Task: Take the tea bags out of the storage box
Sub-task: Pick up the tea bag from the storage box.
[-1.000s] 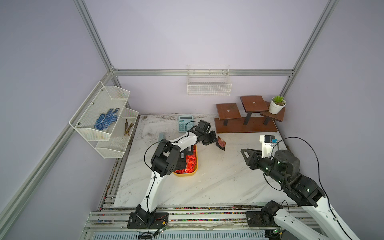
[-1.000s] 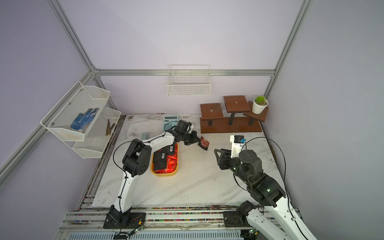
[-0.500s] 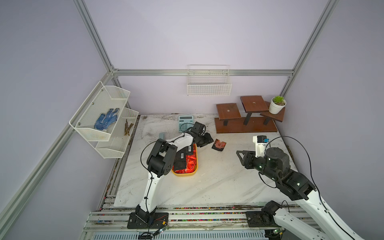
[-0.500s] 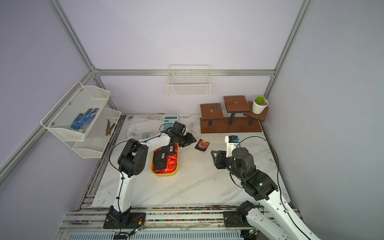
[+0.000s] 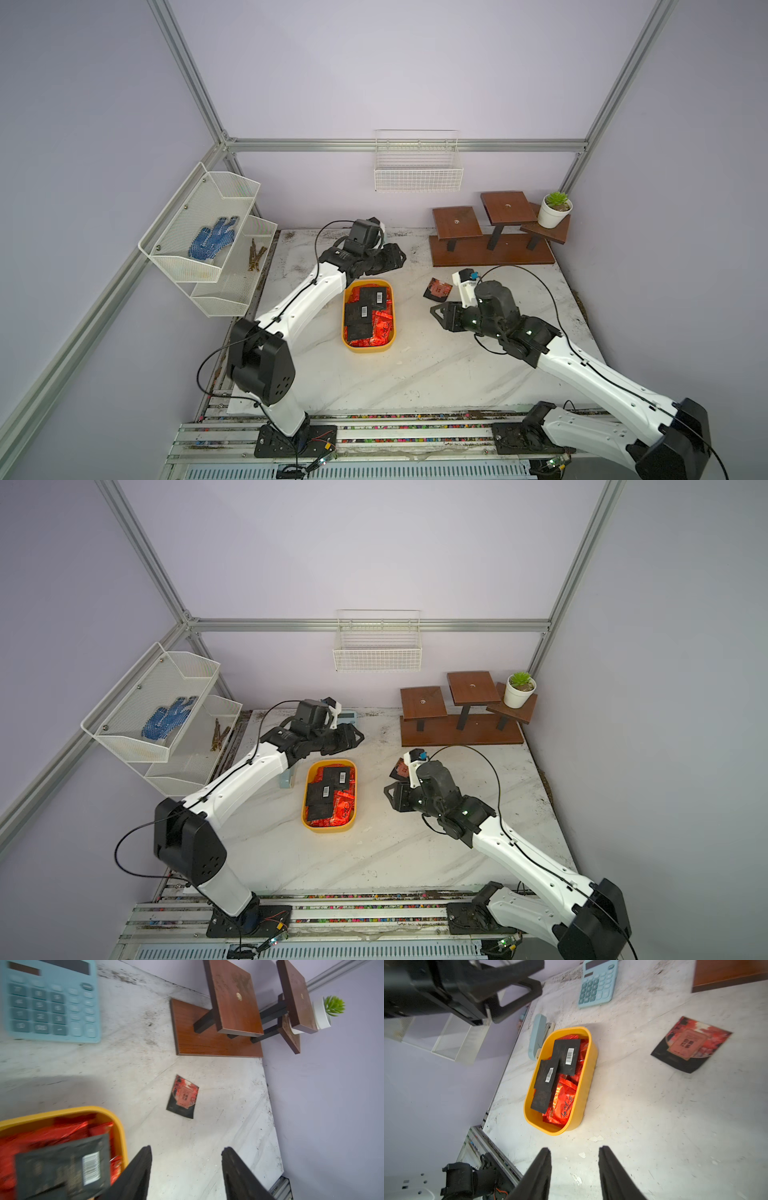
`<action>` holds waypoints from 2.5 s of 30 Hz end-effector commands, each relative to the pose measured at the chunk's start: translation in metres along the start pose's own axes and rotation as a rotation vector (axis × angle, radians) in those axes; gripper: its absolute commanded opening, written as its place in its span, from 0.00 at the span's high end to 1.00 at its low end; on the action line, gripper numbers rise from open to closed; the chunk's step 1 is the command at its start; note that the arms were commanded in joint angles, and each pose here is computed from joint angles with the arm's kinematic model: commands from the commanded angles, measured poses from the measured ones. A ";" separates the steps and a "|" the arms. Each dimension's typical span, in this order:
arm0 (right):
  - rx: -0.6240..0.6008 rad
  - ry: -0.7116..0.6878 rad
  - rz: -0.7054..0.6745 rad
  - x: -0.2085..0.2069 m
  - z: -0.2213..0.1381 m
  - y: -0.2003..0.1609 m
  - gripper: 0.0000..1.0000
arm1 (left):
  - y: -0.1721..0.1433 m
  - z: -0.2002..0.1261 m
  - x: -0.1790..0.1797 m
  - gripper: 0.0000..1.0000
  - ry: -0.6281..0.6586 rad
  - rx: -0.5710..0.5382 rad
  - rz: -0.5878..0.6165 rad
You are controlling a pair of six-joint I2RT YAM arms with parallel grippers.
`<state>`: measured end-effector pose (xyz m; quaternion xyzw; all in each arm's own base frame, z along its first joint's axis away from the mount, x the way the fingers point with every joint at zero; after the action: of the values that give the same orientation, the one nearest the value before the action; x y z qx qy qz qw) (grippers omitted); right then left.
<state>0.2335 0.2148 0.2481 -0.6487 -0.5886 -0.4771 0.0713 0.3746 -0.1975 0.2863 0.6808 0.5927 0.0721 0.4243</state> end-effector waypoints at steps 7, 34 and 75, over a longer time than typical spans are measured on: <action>0.126 0.137 0.004 0.050 0.079 -0.006 0.66 | -0.074 -0.089 0.075 0.37 0.220 0.046 -0.108; 0.295 0.171 0.157 0.070 0.178 -0.066 0.46 | -0.168 -0.160 0.089 0.27 0.264 0.019 -0.214; 0.270 0.190 0.320 0.033 0.189 -0.072 0.39 | -0.169 -0.153 0.090 0.26 0.255 0.041 -0.220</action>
<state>0.2652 0.3840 0.1348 -0.6727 -0.5391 -0.4203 0.2831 0.1798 -0.0537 0.2333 0.6119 0.7126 0.1014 0.3278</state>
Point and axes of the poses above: each gripper's point midway between its finger pads, its own z axis out along the fingers, its own x axis along the line the jaws close on, y = z × x, the point moved 6 cm from there along -z, back along the fingers, and after that the axes turned 14 degrees about z, right-handed, at the moved point
